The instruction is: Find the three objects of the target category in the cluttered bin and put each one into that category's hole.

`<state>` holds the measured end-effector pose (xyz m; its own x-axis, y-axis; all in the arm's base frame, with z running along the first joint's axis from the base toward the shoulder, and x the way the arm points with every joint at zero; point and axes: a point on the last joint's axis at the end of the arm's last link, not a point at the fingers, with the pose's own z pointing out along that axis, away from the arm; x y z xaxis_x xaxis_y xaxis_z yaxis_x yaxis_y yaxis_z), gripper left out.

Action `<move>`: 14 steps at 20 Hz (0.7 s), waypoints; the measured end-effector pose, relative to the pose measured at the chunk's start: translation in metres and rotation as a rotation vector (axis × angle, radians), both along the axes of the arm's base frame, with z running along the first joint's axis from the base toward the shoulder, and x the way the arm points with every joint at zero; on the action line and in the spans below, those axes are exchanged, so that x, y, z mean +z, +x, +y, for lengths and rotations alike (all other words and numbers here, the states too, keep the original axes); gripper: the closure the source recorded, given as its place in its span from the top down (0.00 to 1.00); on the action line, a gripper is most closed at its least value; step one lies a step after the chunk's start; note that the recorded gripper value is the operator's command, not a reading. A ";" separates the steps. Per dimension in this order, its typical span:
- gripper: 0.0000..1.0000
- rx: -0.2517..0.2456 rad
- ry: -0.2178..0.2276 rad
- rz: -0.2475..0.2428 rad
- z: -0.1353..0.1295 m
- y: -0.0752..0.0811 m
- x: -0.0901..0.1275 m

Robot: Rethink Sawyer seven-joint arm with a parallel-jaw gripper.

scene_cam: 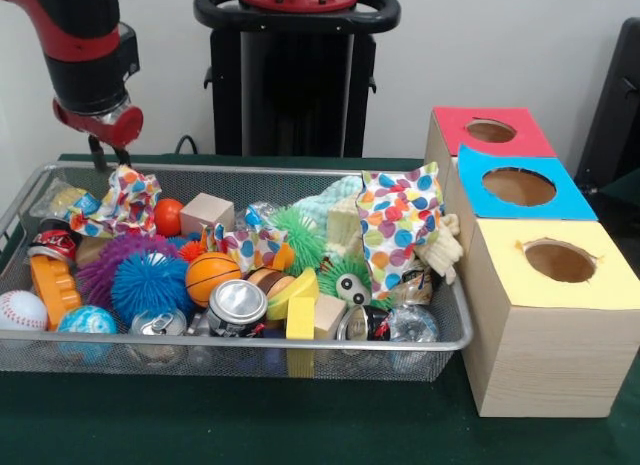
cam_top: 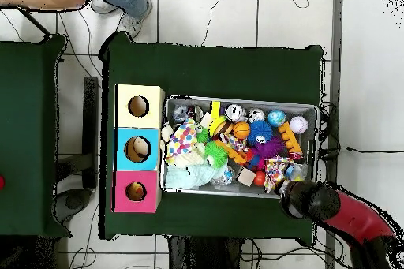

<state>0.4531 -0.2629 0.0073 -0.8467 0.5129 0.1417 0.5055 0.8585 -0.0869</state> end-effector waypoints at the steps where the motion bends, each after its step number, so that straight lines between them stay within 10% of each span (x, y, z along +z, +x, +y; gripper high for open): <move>1: 1.00 0.007 0.005 -0.007 0.003 0.003 -0.001; 14: 1.00 0.083 0.057 -0.016 0.025 0.007 -0.021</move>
<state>0.4602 -0.2377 -0.0140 -0.8884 0.4323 0.1545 0.4332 0.9008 -0.0290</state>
